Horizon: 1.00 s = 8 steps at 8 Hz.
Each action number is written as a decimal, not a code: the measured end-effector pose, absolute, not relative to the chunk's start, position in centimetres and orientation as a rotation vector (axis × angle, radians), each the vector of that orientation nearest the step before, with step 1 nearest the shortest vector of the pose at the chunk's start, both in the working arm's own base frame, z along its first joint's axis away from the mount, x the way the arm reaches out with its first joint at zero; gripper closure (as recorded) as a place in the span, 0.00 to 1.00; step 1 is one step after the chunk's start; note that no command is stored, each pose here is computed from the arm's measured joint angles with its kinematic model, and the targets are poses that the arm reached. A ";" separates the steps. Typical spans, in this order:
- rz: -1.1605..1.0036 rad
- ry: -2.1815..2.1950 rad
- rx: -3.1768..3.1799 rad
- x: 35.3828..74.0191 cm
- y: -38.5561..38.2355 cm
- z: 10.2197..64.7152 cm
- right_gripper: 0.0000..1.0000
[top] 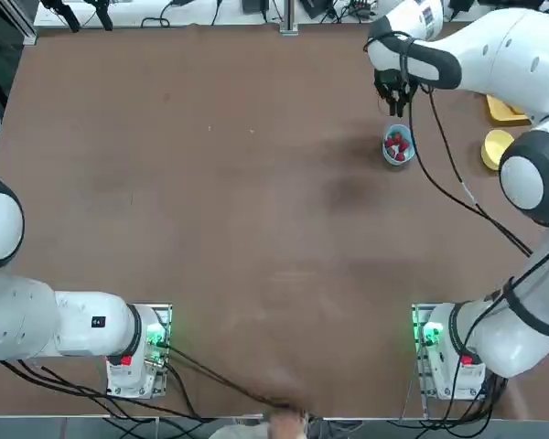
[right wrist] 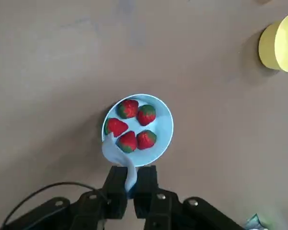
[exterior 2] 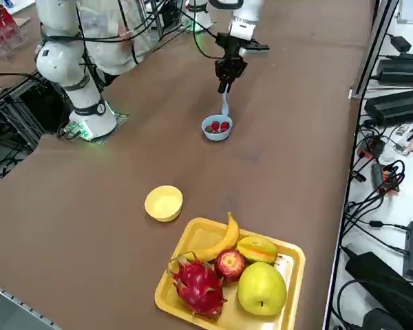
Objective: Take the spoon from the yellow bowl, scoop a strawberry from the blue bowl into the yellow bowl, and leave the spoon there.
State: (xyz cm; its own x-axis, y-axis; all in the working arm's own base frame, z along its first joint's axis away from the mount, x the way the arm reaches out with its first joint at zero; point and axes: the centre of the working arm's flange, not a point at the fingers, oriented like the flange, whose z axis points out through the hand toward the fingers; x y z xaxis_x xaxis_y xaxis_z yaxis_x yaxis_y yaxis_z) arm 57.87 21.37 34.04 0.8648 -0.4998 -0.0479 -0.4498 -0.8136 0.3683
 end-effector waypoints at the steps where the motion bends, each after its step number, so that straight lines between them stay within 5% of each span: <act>1: -0.220 -0.733 2.693 58.0 20.7 33.9 0.89; 8: -0.326 -0.798 2.837 57.7 16.0 34.2 0.89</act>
